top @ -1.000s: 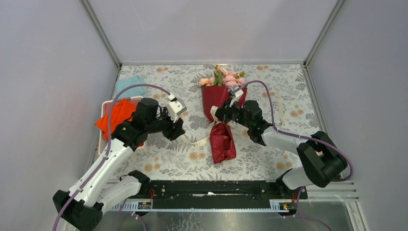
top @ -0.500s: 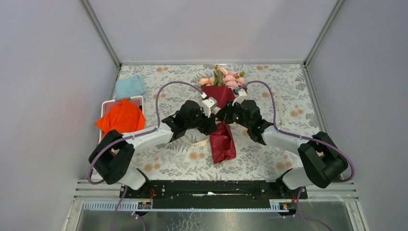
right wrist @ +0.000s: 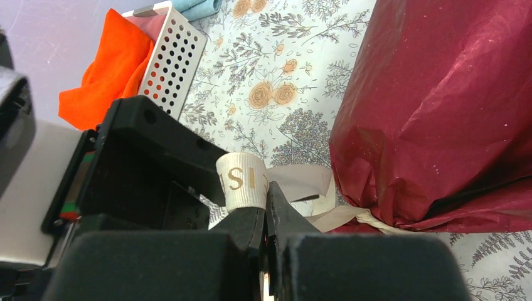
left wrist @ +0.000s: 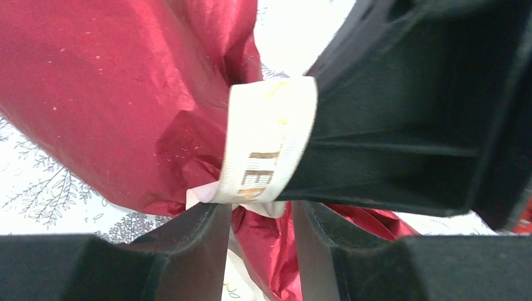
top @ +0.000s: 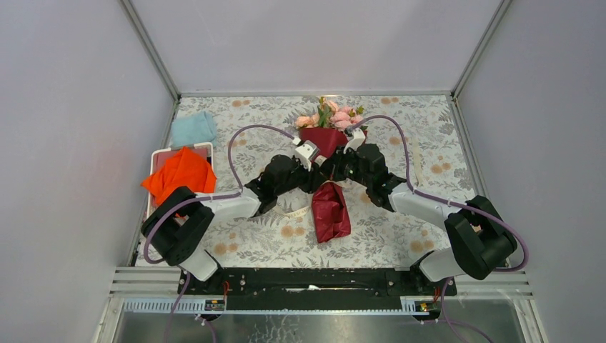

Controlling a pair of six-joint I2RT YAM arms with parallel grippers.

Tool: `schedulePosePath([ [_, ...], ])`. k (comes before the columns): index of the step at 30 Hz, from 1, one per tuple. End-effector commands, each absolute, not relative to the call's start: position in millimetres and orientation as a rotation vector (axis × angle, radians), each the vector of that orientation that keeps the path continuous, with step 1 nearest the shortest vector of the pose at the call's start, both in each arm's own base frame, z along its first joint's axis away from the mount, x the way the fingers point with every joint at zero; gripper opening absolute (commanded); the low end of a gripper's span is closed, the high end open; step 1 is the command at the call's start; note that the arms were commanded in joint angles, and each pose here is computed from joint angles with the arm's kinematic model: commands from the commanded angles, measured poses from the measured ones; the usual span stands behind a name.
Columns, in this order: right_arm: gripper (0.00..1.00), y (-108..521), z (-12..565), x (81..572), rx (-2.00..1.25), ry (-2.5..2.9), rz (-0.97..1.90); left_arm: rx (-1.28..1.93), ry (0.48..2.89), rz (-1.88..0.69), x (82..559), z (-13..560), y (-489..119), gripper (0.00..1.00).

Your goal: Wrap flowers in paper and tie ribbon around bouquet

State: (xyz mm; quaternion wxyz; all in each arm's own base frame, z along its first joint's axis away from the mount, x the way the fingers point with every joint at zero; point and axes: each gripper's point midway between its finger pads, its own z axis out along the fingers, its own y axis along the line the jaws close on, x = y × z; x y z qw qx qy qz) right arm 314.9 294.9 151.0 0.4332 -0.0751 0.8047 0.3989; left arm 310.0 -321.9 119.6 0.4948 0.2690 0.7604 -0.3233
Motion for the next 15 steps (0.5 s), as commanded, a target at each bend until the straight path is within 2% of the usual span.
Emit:
schedulePosePath([
  [1, 0.0, 303.3, 185.6, 317.6, -0.201, 1.915, 1.047, 0.503, 1.728, -0.736, 338.0, 140.6, -318.9, 0.46],
  [5, 0.0, 304.3, 187.8, 317.1, -0.21, 1.916, 1.05, 0.517, 1.798, -0.704, 336.6, 128.9, -315.2, 0.46],
  [7, 0.0, 304.6, 188.6, 317.2, -0.209, 1.914, 1.052, 0.567, 1.876, -0.7, 325.5, 114.5, -312.0, 0.5],
  [9, 0.0, 305.8, 190.4, 317.1, -0.215, 1.907, 1.059, 0.592, 1.894, -0.678, 318.8, 107.2, -304.7, 0.58],
  [11, 0.0, 307.5, 190.4, 316.5, -0.225, 1.909, 1.067, 0.596, 1.855, -0.648, 321.4, 108.3, -300.3, 0.81],
  [12, 0.0, 308.0, 190.1, 316.3, -0.228, 1.913, 1.07, 0.599, 1.823, -0.632, 325.9, 111.5, -300.2, 0.86],
  [15, 0.0, 309.1, 190.5, 315.7, -0.231, 1.912, 1.078, 0.584, 1.709, -0.609, 342.3, 128.2, -305.4, 0.88],
])
